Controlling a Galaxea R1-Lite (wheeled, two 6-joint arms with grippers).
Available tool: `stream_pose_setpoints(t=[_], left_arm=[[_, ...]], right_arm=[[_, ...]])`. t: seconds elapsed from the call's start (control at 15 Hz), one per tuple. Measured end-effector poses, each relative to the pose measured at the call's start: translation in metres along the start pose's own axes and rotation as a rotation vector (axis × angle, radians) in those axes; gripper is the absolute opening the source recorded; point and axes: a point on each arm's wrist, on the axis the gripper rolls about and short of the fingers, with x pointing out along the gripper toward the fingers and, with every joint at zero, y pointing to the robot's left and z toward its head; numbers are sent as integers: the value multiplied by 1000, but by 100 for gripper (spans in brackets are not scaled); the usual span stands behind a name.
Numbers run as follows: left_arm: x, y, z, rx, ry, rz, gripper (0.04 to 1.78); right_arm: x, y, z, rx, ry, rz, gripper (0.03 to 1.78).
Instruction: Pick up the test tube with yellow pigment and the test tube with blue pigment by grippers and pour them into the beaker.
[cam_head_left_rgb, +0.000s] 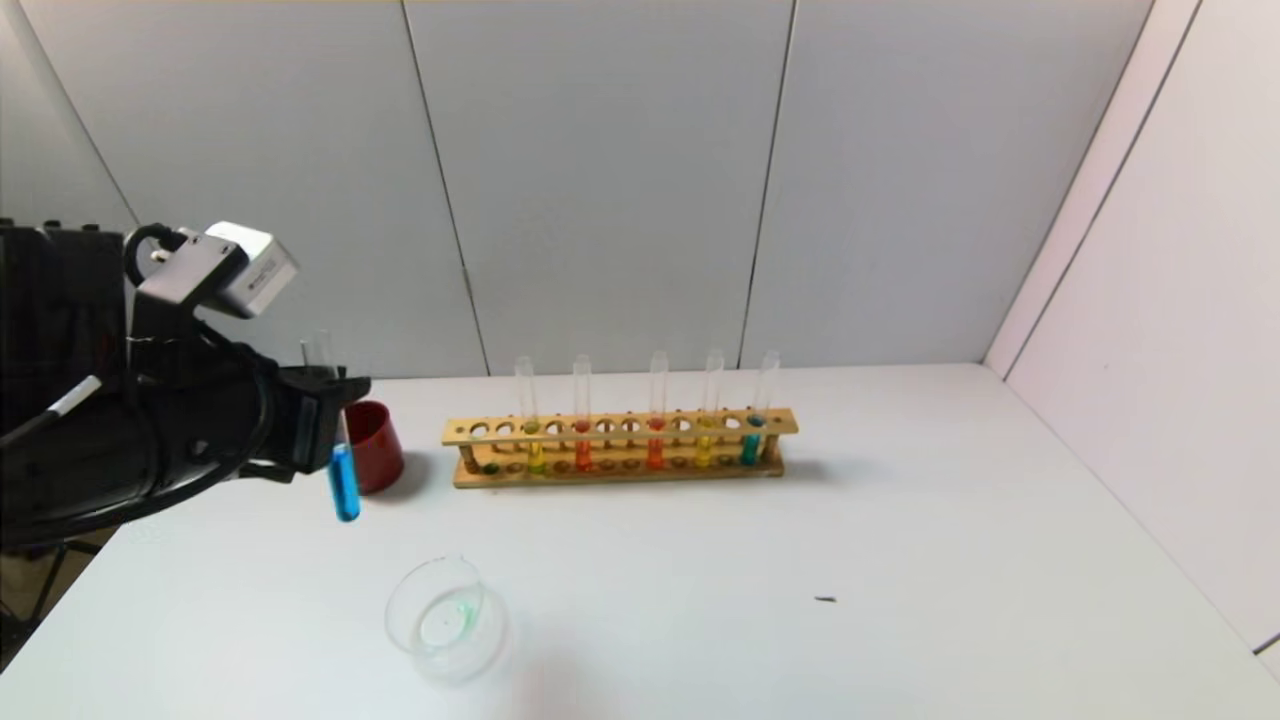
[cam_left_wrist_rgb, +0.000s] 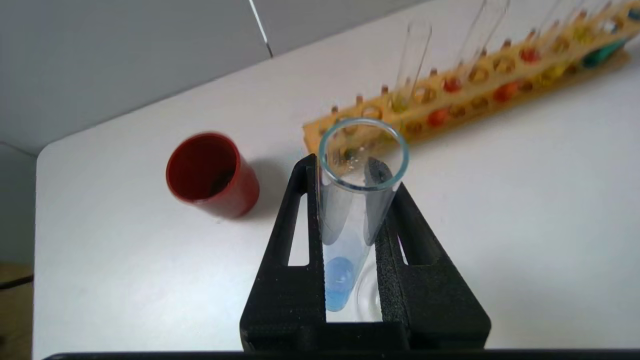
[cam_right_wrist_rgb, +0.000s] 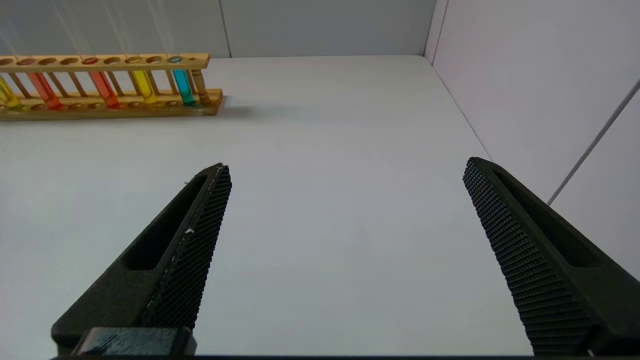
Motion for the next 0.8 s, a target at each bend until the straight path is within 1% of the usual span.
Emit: stream_pose_setpoints(t=[0.07, 0.2, 0.4, 0.47, 0.6, 0.8], left_arm=[[-7, 2, -6, 28, 27, 9, 33], [-16, 7, -15, 80, 52, 39, 33], [-20, 17, -27, 181, 100, 85, 33], [-21, 19, -31, 219, 138, 86, 33], [-22, 19, -38, 243, 201, 77, 33], [-20, 18, -45, 278, 264, 67, 33]], right_arm=[[0, 0, 0, 0, 0, 0, 170], [0, 0, 0, 0, 0, 0, 170], [0, 0, 0, 0, 0, 0, 170], [0, 0, 0, 0, 0, 0, 170], [0, 0, 0, 0, 0, 0, 170], [0, 0, 0, 0, 0, 0, 170]])
